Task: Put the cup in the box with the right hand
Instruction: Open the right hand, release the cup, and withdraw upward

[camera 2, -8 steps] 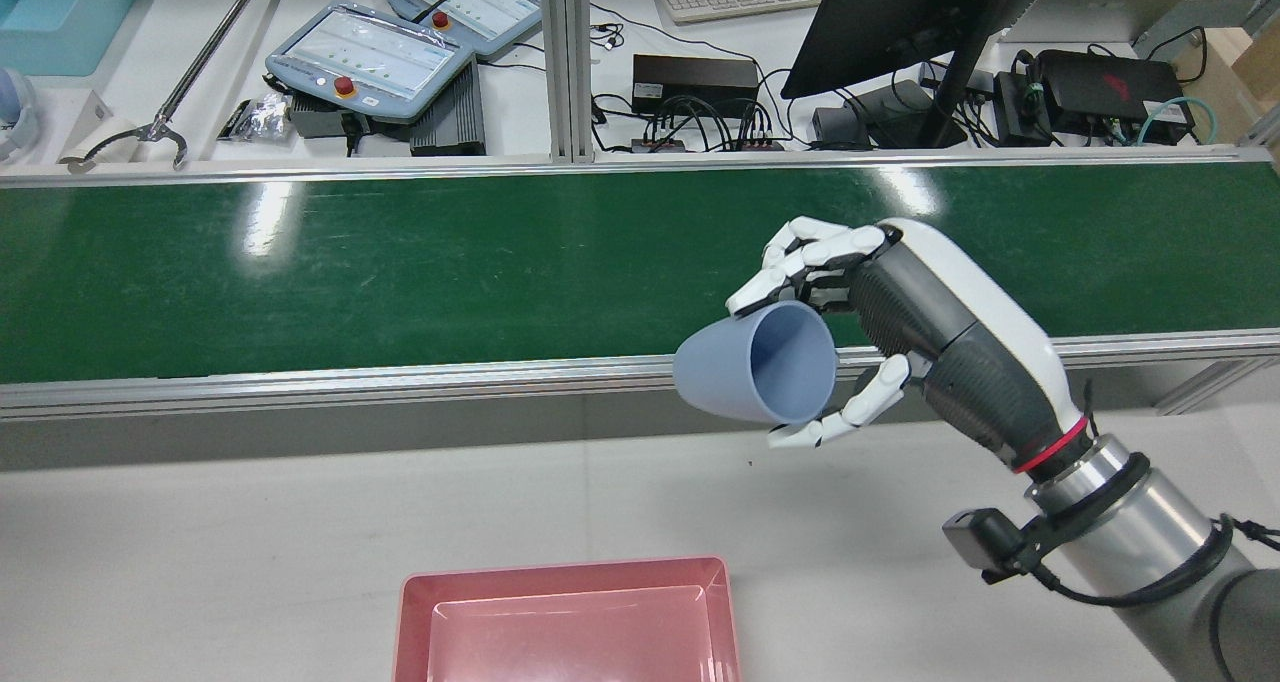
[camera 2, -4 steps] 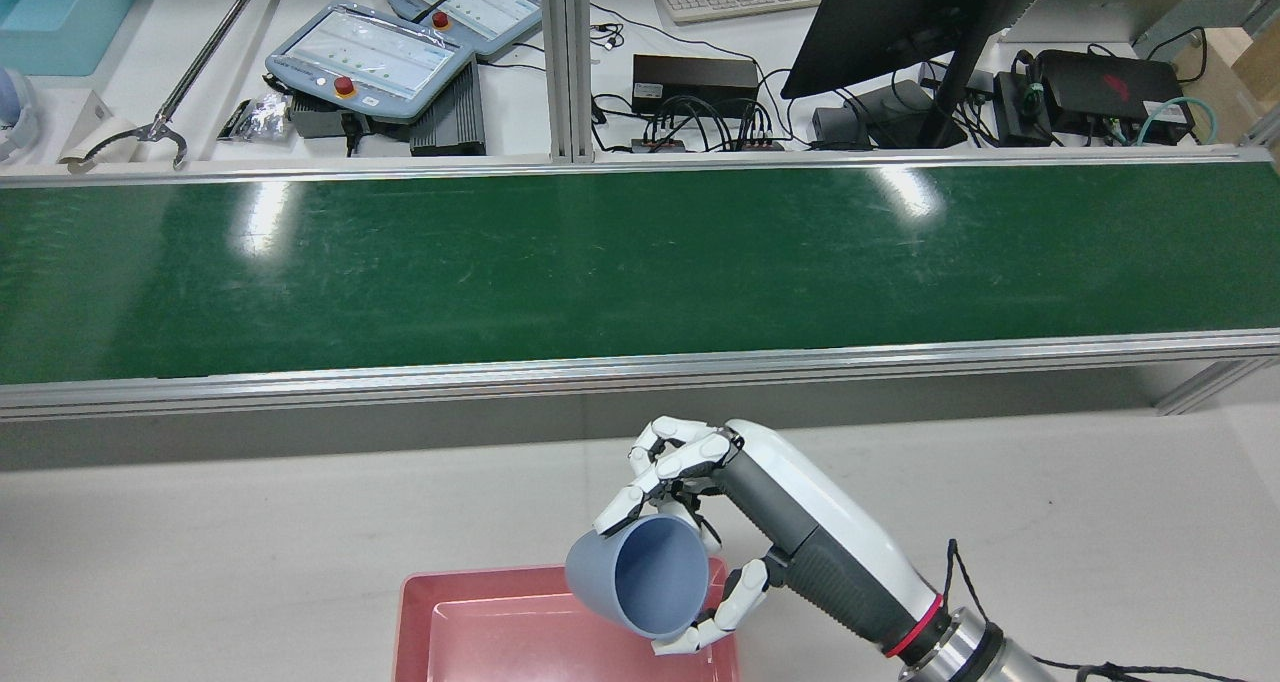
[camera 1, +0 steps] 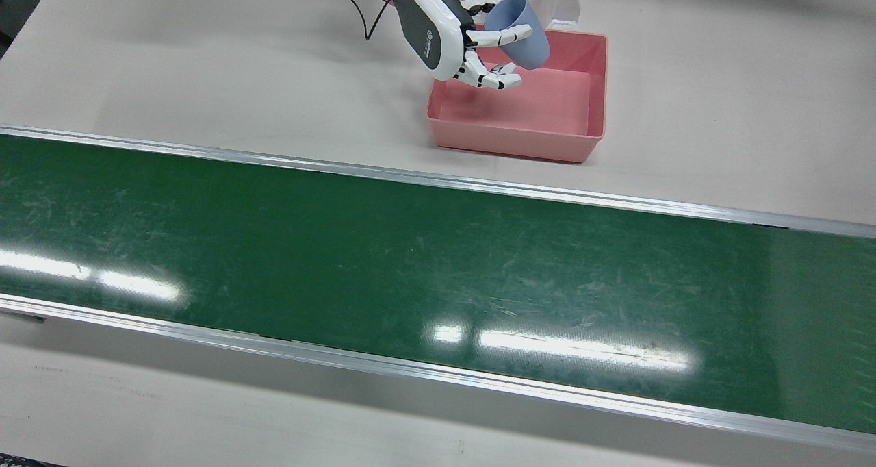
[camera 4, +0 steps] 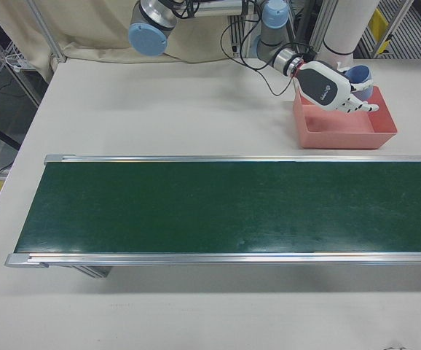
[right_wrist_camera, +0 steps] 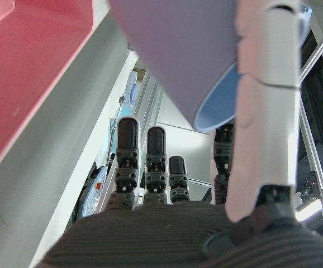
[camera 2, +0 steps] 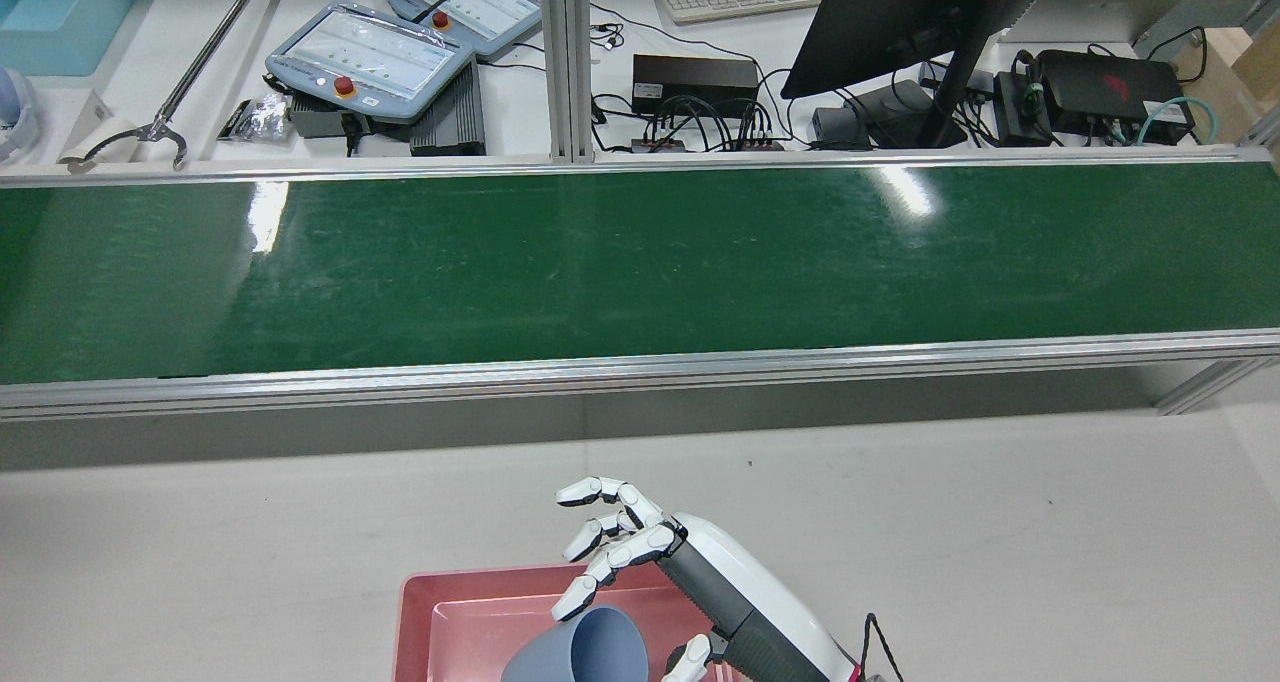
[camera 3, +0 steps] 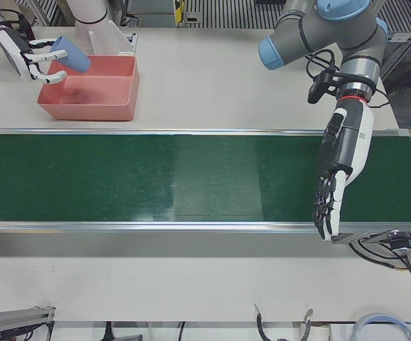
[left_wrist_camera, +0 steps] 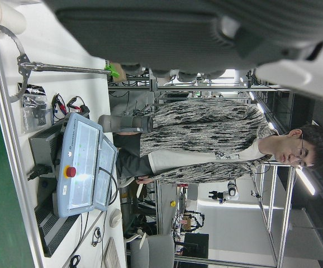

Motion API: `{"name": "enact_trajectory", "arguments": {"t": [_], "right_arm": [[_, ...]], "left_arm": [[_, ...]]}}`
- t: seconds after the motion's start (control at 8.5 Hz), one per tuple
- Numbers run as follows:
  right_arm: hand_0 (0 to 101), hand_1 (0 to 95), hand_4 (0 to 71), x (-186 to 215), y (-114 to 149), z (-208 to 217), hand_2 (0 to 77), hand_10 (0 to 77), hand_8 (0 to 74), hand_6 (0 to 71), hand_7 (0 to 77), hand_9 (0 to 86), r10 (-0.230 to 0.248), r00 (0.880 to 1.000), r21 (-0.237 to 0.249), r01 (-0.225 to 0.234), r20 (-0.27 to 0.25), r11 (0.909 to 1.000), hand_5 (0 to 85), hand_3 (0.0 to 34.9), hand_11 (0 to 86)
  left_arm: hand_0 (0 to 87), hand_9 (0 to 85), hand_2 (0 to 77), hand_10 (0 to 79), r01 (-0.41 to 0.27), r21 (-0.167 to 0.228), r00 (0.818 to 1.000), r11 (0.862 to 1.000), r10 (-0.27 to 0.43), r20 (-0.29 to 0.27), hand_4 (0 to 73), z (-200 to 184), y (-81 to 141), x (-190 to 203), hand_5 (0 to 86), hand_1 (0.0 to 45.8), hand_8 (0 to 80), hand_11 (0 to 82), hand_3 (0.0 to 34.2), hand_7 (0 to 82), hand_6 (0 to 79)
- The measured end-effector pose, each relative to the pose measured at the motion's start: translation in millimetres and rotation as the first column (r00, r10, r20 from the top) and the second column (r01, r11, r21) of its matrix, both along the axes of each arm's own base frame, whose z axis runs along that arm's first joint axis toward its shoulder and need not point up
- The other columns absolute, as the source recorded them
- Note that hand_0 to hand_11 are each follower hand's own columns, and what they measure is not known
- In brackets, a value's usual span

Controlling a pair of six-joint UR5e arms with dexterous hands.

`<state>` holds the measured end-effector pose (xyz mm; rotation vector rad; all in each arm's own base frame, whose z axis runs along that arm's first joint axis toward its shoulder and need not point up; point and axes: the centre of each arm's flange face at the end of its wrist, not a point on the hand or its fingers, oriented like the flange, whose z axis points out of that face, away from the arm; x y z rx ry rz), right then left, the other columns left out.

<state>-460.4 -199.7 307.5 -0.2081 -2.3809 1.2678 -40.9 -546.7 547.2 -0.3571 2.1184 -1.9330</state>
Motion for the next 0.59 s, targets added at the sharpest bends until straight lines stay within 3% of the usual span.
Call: {"name": "enact_trajectory", "arguments": {"t": [0.12, 0.24, 0.35, 0.47, 0.59], "right_arm": [[67, 12.5, 40.4, -3.9, 0.4, 5.2, 18.5, 28.9, 23.5, 0.5, 34.9, 40.4, -0.002, 1.0, -0.003, 0.002, 0.017, 1.0, 16.4, 0.0, 40.4], [54, 12.5, 36.5, -5.3, 0.4, 7.2, 18.5, 16.4, 8.7, 1.6, 22.9, 29.5, -0.004, 1.0, -0.006, 0.004, 0.029, 1.0, 12.5, 0.0, 28.9], [45, 12.5, 30.0, -5.4, 0.4, 7.1, 18.5, 0.5, 10.9, 1.6, 7.6, 7.1, -0.005, 0.999, -0.008, 0.005, 0.036, 1.0, 2.2, 0.0, 1.1], [45, 12.5, 16.9, -3.7, -1.2, 5.9, 18.5, 0.5, 10.9, 1.6, 7.6, 7.1, -0.003, 0.999, -0.008, 0.004, 0.043, 1.0, 6.5, 0.0, 1.1], [45, 16.9, 16.4, 1.2, -5.4, 1.9, 9.3, 0.5, 8.7, 2.7, 9.8, 14.7, 0.002, 0.999, -0.006, -0.002, 0.055, 1.0, 2.2, 0.0, 1.1]], "left_arm": [[0.0, 0.0, 1.1, 0.0, 0.0, 0.0, 1.0, 1.0, 0.0, 0.0, 1.1, 0.0, 0.1, 0.0, 0.5, 0.5, 0.0, 0.0, 0.0, 0.5, 0.5], [0.0, 0.0, 1.1, 0.0, 0.0, 0.0, 1.0, 1.0, 0.0, 0.0, 1.1, -0.3, 0.1, 0.0, 0.5, 0.5, 0.0, 0.0, 0.0, 0.5, 0.5], [0.0, 0.0, 1.1, 0.0, 0.0, 0.001, 1.0, 1.0, 0.0, 0.0, 1.1, -0.8, -0.1, 0.0, 0.0, 0.5, 0.0, 0.0, 0.0, 0.5, 0.0], [0.0, 0.0, 1.1, 0.0, 0.0, 0.001, 1.0, 1.0, 0.0, -0.001, 1.1, -0.8, -0.1, 0.0, 0.5, 0.5, 0.0, 0.0, 0.0, 0.5, 0.5], [0.0, 0.0, 1.1, 0.0, 0.0, 0.001, 1.0, 1.0, 0.0, -0.001, 1.1, -0.7, 0.0, 0.0, 0.5, 0.5, 0.0, 0.0, 0.0, 0.5, 0.0]]}}
